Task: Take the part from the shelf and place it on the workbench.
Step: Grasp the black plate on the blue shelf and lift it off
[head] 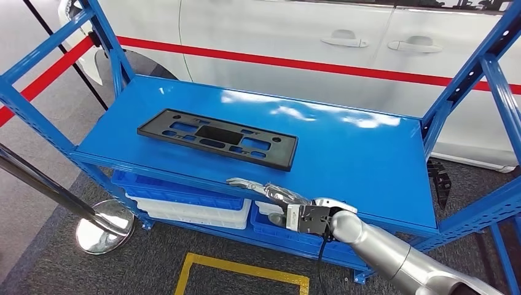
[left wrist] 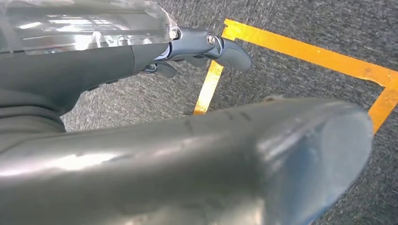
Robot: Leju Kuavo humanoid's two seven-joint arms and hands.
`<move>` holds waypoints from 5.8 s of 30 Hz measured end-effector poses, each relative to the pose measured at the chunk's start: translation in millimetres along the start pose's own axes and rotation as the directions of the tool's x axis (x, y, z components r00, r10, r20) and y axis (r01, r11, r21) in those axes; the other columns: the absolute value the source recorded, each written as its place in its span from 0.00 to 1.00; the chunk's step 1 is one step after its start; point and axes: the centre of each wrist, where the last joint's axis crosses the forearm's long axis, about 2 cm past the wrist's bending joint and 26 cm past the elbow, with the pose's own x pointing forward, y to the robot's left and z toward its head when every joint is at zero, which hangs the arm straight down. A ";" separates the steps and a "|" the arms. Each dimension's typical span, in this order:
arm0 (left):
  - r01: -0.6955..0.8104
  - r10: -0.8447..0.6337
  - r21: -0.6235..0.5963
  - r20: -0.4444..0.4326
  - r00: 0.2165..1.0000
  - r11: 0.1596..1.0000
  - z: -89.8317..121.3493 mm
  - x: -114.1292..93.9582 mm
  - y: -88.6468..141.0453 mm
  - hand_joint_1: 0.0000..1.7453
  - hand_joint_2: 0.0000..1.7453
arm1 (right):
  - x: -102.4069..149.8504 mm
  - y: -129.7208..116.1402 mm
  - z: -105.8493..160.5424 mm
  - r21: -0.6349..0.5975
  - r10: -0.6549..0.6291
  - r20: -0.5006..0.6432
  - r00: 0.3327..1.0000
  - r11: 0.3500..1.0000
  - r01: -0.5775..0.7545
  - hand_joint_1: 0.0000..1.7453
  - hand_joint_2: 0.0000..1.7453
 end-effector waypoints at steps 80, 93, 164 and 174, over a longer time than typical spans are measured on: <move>0.067 -0.065 -0.026 0.050 0.997 0.997 0.3 0.5 -4.6 0.00 0.00 | -21.2 43.5 16.1 0.004 0.884 0.007 0.468 0.468 -0.884 0.00 1.00; 0.133 -0.128 -0.066 0.066 0.990 0.989 -3.3 8.2 -6.1 0.00 0.00 | -24.7 1.4 15.2 -0.050 0.930 -0.093 0.356 0.353 -0.934 0.00 1.00; 0.173 -0.151 -0.091 0.208 0.966 0.981 -4.1 9.3 -3.3 0.00 0.00 | -34.3 -42.3 14.1 -0.010 0.973 -0.206 0.101 0.101 -0.995 0.97 1.00; 0.150 -0.131 -0.070 0.220 0.967 0.986 -4.5 10.4 -3.8 0.00 0.00 | -19.1 -38.5 12.1 -0.144 0.835 -0.245 0.493 0.471 -0.870 0.97 1.00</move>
